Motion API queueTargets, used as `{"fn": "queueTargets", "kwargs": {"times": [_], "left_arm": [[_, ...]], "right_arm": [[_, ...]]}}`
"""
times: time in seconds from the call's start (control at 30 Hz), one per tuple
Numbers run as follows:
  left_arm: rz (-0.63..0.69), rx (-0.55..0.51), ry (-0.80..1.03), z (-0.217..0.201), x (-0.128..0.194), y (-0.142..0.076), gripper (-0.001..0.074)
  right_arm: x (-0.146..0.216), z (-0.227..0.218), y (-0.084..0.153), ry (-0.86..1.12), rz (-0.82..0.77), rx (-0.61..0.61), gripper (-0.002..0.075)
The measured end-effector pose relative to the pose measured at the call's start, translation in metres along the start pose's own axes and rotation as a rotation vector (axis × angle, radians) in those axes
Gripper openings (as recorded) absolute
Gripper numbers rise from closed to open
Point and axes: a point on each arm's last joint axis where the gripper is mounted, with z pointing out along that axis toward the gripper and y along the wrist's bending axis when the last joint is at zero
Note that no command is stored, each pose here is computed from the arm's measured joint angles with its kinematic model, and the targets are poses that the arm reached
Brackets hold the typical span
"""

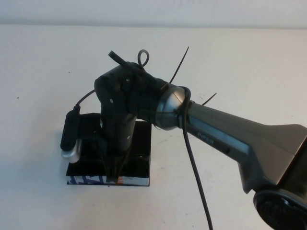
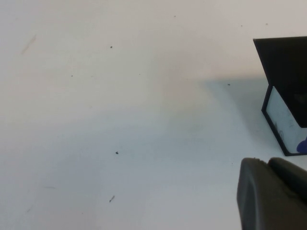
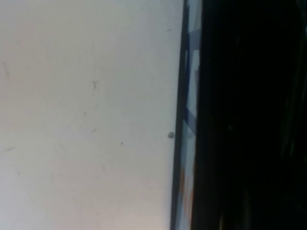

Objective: Return glasses to glasses case
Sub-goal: Place the glasses in the glasses case

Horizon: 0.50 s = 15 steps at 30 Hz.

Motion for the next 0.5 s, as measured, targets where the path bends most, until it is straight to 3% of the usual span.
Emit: {"fn": "queueTargets", "kwargs": {"times": [0.5], "left_arm": [[0.000,0.000,0.000,0.0000,0.0000,0.0000,-0.0004]], "right_arm": [[-0.0046,0.0023,0.0024,-0.004,-0.002,-0.004,0.0043]]}}
